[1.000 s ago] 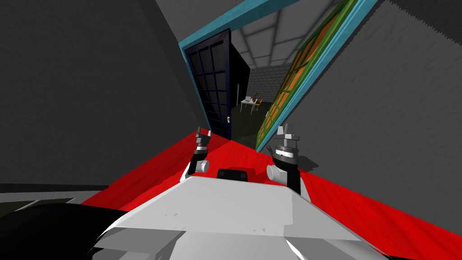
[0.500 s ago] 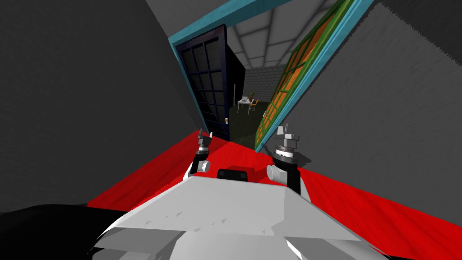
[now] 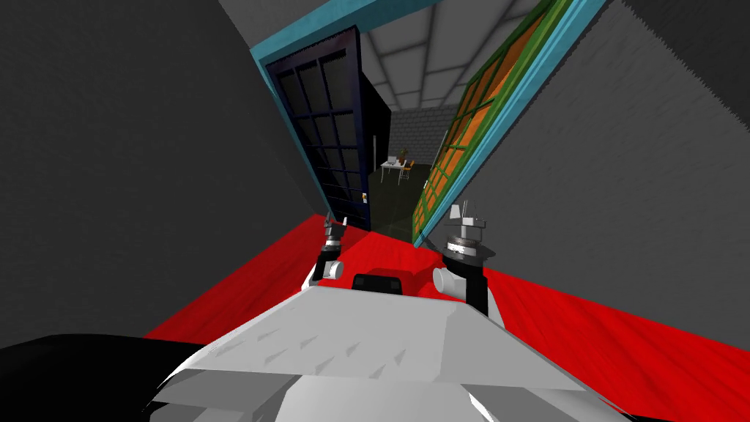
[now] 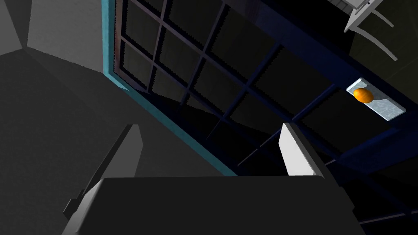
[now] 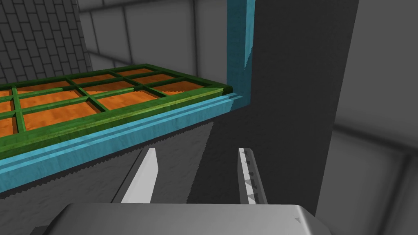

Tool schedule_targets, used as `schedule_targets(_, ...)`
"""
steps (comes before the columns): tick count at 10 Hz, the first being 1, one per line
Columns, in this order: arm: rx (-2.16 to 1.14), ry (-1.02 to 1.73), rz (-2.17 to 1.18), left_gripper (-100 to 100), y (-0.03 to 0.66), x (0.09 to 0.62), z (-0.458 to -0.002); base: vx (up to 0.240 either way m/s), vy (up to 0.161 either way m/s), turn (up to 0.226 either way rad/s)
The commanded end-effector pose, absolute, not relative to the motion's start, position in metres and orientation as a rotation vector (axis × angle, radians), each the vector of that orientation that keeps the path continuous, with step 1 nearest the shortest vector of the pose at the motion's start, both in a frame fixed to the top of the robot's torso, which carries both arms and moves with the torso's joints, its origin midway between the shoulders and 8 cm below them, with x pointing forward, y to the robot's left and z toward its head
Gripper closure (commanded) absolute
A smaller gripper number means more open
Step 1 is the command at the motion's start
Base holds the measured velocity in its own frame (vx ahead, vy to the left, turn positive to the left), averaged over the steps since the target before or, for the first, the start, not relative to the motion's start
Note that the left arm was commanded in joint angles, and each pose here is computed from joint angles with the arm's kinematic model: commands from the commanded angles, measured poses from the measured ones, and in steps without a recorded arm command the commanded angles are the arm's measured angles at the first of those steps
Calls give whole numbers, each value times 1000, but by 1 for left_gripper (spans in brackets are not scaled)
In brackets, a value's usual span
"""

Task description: Push the door open

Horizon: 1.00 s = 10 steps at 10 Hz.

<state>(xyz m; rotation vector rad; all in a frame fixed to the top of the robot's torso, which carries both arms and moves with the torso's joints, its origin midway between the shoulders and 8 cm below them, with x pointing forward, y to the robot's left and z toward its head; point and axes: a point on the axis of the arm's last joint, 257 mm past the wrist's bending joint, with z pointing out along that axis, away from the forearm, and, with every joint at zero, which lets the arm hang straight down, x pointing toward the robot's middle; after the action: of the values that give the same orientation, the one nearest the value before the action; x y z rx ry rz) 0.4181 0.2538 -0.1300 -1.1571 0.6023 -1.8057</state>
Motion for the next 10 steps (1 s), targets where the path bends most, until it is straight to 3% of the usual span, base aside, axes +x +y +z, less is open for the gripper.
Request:
schedule_targets(1, -1189, 588, -1828, -100, 254, 420, -139, 82, 74, -102)
schedule_targets(10, -1377, 480, -1939, -100, 256, 430, -194, 93, 74, -133)
